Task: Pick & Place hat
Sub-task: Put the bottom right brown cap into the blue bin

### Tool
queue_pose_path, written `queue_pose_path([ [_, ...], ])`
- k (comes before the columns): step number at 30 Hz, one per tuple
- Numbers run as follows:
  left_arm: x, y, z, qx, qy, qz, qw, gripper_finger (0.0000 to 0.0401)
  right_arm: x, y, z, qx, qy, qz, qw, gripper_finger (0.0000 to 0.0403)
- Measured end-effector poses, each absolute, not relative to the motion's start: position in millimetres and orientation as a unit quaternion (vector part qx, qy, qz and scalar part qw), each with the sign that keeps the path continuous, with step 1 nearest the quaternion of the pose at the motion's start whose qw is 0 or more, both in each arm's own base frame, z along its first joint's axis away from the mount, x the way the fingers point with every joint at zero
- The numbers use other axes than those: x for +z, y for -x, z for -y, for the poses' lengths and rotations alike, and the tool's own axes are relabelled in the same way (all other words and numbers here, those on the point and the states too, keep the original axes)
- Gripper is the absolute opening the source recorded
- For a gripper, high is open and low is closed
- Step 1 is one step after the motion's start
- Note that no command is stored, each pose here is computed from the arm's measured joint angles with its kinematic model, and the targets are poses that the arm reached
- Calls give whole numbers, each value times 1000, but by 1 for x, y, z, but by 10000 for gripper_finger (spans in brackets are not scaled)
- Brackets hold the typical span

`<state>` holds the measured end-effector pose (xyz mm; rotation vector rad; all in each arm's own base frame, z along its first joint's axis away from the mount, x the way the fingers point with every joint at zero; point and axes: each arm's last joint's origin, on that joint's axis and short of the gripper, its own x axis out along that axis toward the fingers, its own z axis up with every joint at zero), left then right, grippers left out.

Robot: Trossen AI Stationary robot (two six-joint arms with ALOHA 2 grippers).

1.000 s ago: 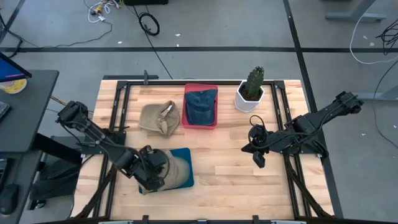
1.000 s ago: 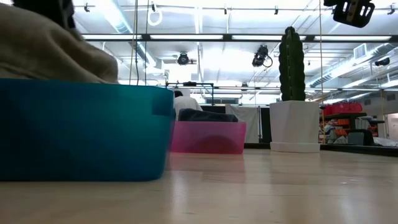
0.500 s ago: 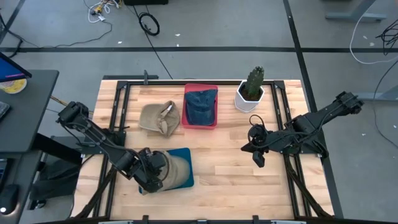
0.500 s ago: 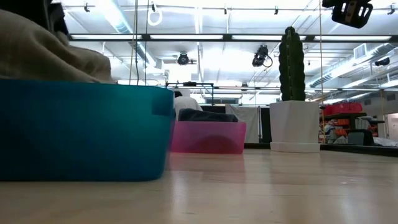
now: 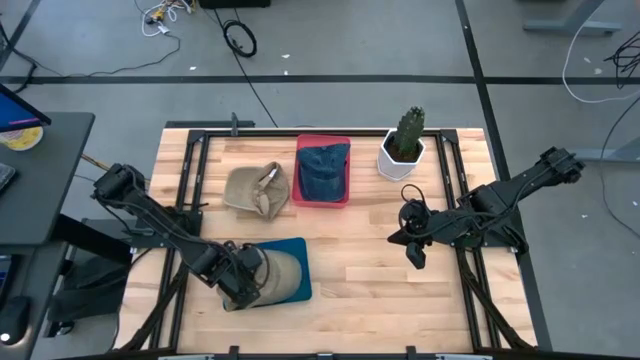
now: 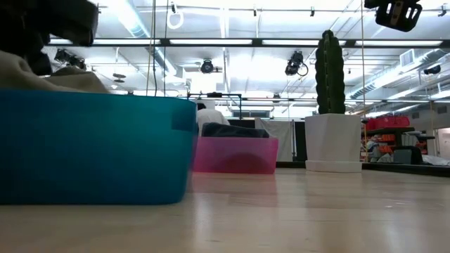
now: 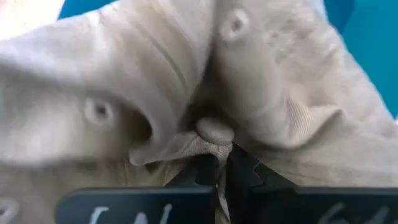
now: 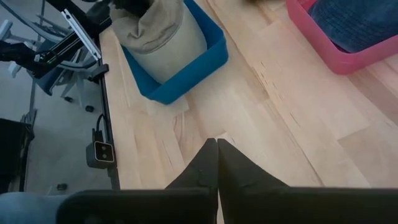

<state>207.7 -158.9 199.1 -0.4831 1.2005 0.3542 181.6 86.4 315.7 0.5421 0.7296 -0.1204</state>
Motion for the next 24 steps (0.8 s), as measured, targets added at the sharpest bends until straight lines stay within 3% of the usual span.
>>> queue_pose_path([
  [8,189,-209,158,164,256,-541,784,20,316,-182,-86,-61,-270,-352,894,0],
  [17,233,-222,169,110,272,-528,797,24,316,-182,-87,-61,-279,-354,891,15],
  [24,258,-226,168,119,275,-528,795,80,316,-182,-87,-57,-271,-355,893,48],
])
